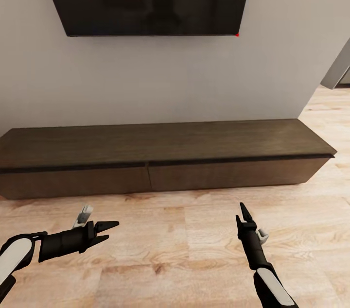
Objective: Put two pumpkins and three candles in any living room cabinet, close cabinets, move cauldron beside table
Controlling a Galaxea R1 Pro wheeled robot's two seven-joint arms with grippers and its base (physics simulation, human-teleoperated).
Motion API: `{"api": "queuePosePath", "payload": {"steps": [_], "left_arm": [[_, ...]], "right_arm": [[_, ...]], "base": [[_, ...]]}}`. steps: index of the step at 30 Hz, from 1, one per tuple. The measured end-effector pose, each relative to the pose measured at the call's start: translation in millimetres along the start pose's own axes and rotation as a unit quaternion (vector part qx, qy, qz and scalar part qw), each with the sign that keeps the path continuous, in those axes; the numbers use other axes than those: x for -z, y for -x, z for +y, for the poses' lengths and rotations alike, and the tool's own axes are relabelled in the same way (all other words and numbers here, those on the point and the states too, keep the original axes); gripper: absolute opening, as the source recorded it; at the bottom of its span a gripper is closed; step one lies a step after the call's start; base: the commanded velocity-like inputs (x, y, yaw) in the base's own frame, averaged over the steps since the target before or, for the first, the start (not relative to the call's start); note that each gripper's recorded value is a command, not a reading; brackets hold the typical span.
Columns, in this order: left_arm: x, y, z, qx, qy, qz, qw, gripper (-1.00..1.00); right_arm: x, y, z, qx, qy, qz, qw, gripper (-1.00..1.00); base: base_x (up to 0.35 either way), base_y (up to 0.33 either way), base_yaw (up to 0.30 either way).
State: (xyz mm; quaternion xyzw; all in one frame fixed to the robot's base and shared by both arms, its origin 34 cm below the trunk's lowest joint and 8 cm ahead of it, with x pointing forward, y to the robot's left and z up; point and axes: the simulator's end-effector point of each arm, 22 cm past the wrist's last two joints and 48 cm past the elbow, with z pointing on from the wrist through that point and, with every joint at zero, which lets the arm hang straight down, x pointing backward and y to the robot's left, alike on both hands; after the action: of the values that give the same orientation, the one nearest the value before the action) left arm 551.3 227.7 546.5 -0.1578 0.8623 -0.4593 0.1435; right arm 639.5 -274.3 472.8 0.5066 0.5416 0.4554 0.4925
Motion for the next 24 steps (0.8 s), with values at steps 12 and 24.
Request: {"api": "queuePosePath", "payload": {"steps": [12,24], "left_arm": [[-11.7,-8.0,23.2,0.0,0.0,0.0,1.0,1.0],[-23.4,-16.6,46.4,0.0,0.001,0.0,1.0,1.0]], "right_arm": [[3.3,-1.0,-26.7,0.003,0.0,-0.003,1.0,1.0],[7.0,-2.5,-53.9,0.004,-0.001,-0.003,1.0,1.0]], "base": [[0.0,0.0,0.0],[0.0,0.0,0.0]]}}
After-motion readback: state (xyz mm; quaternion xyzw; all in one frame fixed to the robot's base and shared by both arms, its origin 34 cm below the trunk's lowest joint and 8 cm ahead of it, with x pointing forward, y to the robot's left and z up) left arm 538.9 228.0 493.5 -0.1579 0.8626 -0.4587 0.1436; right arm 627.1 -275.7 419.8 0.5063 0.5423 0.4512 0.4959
